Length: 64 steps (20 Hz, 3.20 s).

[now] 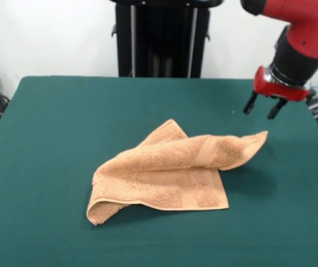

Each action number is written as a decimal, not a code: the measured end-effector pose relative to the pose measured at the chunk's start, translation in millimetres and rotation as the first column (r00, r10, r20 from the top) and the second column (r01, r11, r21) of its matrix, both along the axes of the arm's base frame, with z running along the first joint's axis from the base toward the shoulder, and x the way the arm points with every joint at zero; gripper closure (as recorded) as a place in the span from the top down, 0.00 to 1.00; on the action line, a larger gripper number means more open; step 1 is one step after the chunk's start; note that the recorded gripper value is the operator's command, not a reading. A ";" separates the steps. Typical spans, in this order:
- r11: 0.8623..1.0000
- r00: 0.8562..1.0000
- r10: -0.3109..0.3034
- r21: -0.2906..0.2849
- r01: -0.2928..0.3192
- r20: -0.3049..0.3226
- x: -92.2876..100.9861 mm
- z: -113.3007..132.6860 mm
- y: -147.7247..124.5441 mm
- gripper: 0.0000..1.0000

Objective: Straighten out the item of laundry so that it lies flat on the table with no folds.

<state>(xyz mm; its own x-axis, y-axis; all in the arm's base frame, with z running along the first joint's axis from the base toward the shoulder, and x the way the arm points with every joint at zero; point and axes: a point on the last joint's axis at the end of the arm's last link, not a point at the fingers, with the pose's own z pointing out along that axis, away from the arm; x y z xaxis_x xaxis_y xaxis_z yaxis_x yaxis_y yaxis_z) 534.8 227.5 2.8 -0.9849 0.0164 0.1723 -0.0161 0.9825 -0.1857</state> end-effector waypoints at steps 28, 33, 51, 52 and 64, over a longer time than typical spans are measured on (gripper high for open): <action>1.000 0.998 0.015 0.024 -0.017 0.069 71.3 -6.0 9.9 1.00; 1.000 0.997 0.010 0.025 -0.012 0.074 74.0 -2.9 7.5 1.00; 0.999 0.997 -0.023 0.039 0.020 0.073 96.8 38.5 -2.8 1.00; 0.999 0.997 -0.023 0.040 0.020 0.075 98.4 38.9 -2.9 1.00; 0.999 0.997 -0.019 0.035 0.017 0.072 103.7 25.7 -4.8 1.00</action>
<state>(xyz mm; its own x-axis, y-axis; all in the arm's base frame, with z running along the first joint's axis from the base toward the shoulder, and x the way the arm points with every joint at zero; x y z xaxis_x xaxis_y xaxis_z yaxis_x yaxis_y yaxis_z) 638.5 222.7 28.5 -0.9944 0.0298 0.1017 0.0141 0.9883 -0.1516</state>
